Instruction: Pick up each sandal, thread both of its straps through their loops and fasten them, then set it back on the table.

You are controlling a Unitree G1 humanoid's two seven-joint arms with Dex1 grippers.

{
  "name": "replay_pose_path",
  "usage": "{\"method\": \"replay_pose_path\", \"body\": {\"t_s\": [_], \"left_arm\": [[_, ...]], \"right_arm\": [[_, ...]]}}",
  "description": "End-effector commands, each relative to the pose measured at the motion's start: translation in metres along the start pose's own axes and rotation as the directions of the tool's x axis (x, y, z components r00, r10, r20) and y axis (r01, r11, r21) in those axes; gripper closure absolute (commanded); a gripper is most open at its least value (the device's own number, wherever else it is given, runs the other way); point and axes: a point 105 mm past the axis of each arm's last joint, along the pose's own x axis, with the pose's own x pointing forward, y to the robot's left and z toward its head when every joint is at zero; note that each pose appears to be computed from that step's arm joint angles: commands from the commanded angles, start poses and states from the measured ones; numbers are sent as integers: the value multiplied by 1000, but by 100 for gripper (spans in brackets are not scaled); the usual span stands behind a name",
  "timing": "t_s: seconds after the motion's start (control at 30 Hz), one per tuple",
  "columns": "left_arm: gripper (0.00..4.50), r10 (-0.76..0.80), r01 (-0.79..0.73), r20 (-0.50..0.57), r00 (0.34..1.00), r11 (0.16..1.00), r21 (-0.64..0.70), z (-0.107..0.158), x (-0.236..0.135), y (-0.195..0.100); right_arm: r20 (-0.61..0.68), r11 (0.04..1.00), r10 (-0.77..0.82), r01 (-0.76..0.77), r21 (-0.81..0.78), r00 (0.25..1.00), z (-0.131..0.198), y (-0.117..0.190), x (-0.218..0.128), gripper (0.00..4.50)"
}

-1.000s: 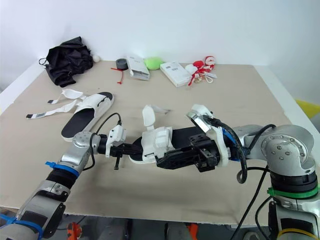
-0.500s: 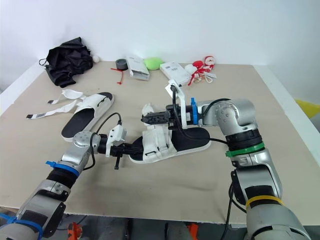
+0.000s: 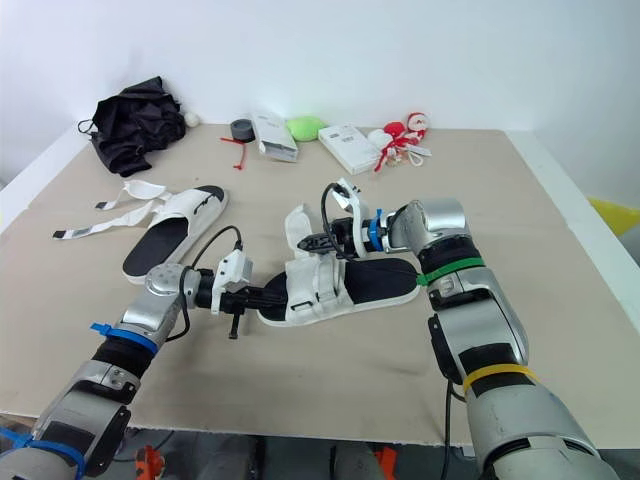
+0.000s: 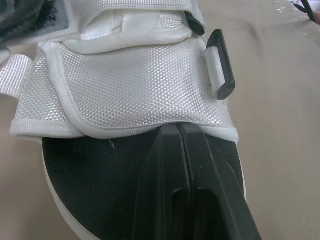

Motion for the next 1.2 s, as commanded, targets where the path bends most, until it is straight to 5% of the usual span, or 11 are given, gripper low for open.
{"method": "replay_pose_path", "body": {"t_s": [0.03,0.2,0.5,0.8,0.93,1.2], "left_arm": [[450,-74,36,-184,980,979,-201,-63,-1,-29],[450,-77,39,-183,980,979,-199,-62,0,-29],[450,-81,44,-183,980,979,-199,-61,2,-28],[450,-81,43,-183,980,978,-202,-62,2,-28],[450,-80,43,-183,980,979,-199,-62,2,-27],[450,-60,25,-177,982,980,-197,-61,0,-26]], "right_arm": [[-7,984,-167,167,61,986,-8,-32,-13,441],[128,992,-129,129,10,983,19,-24,-24,441],[137,994,-64,75,-73,988,26,-7,-21,192],[299,979,69,-6,-206,952,85,32,-56,192],[238,966,103,-40,-253,966,90,48,-50,192],[59,964,6,10,-266,998,56,26,-10,192]]}}
